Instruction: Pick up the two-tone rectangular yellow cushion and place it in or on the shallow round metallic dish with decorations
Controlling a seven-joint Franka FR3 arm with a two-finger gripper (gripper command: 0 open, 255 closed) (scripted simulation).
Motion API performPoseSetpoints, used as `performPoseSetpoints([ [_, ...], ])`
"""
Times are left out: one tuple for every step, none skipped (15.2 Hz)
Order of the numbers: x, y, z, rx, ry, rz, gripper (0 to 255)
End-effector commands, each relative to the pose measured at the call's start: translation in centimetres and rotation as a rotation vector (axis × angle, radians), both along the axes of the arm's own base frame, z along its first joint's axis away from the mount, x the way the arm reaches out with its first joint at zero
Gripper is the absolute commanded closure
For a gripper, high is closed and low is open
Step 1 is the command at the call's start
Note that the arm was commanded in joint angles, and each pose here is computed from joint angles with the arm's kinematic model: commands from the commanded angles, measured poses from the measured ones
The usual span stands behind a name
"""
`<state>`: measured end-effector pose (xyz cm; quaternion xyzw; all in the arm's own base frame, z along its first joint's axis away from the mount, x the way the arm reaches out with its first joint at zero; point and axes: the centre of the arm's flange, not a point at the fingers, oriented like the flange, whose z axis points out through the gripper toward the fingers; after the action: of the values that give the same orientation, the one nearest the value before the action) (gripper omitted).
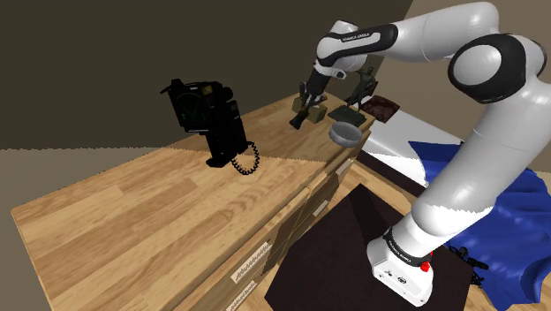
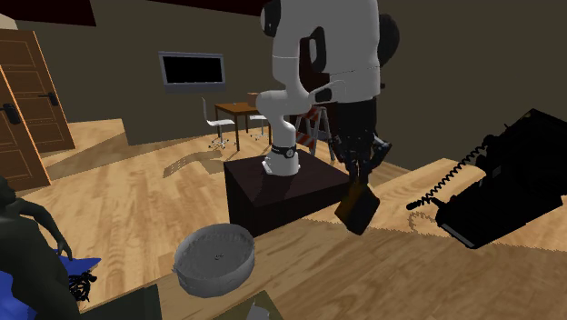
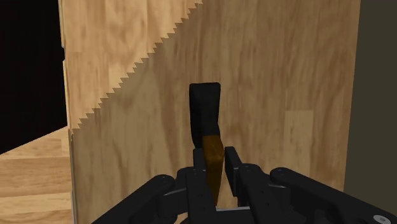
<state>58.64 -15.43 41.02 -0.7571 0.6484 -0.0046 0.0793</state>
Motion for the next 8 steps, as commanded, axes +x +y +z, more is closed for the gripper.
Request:
performPoseSetpoints([
  [-0.9,-2.4,0.4,0.000,0.000,0.001,255],
  [-1.4,-3.6,0.6,0.000,0.000,0.001,255],
  [-1.9,-4.8,0.7,0.000,0.000,0.001,255],
  [-2.5,-6.0,0.9,0.000,0.000,0.001,255],
  [-3.0,-7.2,1.0,0.000,0.000,0.001,255],
  [-3.6,-8.4,1.2,0.000,0.000,0.001,255],
  [-4.1,-9.5,1.3,0.000,0.000,0.001,255],
  [-4.7,-10.7,1.5,0.000,0.000,0.001,255],
])
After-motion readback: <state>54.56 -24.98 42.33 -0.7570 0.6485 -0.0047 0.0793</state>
